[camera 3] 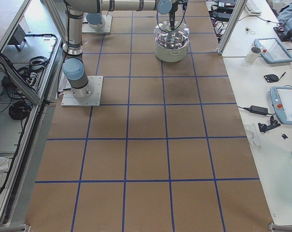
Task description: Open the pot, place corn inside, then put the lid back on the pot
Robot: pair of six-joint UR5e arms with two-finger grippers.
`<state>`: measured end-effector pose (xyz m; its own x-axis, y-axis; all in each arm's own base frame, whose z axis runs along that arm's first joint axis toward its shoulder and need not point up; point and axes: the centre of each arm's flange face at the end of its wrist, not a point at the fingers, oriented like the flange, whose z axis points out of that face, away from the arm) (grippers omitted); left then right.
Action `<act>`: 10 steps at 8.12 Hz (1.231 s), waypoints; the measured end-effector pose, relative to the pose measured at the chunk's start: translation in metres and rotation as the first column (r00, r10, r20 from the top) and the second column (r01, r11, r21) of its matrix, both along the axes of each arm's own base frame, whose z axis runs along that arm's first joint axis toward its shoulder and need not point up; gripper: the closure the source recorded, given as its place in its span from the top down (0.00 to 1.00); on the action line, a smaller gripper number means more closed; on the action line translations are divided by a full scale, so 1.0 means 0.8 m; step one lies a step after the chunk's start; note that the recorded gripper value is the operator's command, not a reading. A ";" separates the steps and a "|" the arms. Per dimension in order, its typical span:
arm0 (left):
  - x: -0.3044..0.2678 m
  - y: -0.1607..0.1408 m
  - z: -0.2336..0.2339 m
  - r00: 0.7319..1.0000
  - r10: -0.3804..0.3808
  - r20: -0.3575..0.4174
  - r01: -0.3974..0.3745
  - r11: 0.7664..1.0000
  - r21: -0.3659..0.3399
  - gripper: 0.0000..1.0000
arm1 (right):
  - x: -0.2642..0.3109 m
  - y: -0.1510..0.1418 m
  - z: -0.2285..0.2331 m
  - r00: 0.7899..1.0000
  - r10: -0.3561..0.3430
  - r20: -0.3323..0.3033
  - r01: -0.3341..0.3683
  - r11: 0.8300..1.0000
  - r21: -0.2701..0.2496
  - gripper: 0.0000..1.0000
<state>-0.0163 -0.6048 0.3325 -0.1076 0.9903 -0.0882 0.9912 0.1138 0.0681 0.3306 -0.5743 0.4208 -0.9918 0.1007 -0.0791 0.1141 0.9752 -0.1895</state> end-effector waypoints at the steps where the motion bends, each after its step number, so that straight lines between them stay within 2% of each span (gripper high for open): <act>1: -0.010 0.001 0.006 1.000 -0.009 -0.026 0.009 1.000 -0.012 0.00 | -0.023 0.022 0.039 1.000 0.011 -0.009 -0.011 1.000 0.012 0.24; 3: -0.062 0.013 0.035 0.995 -0.049 -0.084 0.044 0.997 -0.063 0.00 | -0.084 0.075 0.103 0.998 0.053 -0.043 -0.049 0.996 0.077 0.23; 4: -0.101 0.022 0.049 0.993 -0.070 -0.095 0.062 0.995 -0.084 0.00 | -0.127 0.087 0.123 0.997 0.053 -0.055 -0.047 0.993 0.109 0.21; 7: -0.210 0.029 0.079 0.988 -0.081 -0.134 0.061 0.987 -0.146 0.00 | -0.238 0.102 0.152 0.996 0.067 -0.065 -0.054 0.982 0.179 0.19; 10: -0.304 0.017 0.064 0.981 -0.094 -0.172 0.059 0.979 -0.196 0.00 | -0.255 0.107 0.156 0.996 0.062 -0.063 -0.049 0.980 0.192 0.19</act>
<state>-0.2599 -0.5912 0.3836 -0.0631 0.9635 -0.2602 0.9915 0.0307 -0.1267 0.1265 -0.4884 0.5456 -0.9986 0.0517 0.0048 0.0517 0.9986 -0.0058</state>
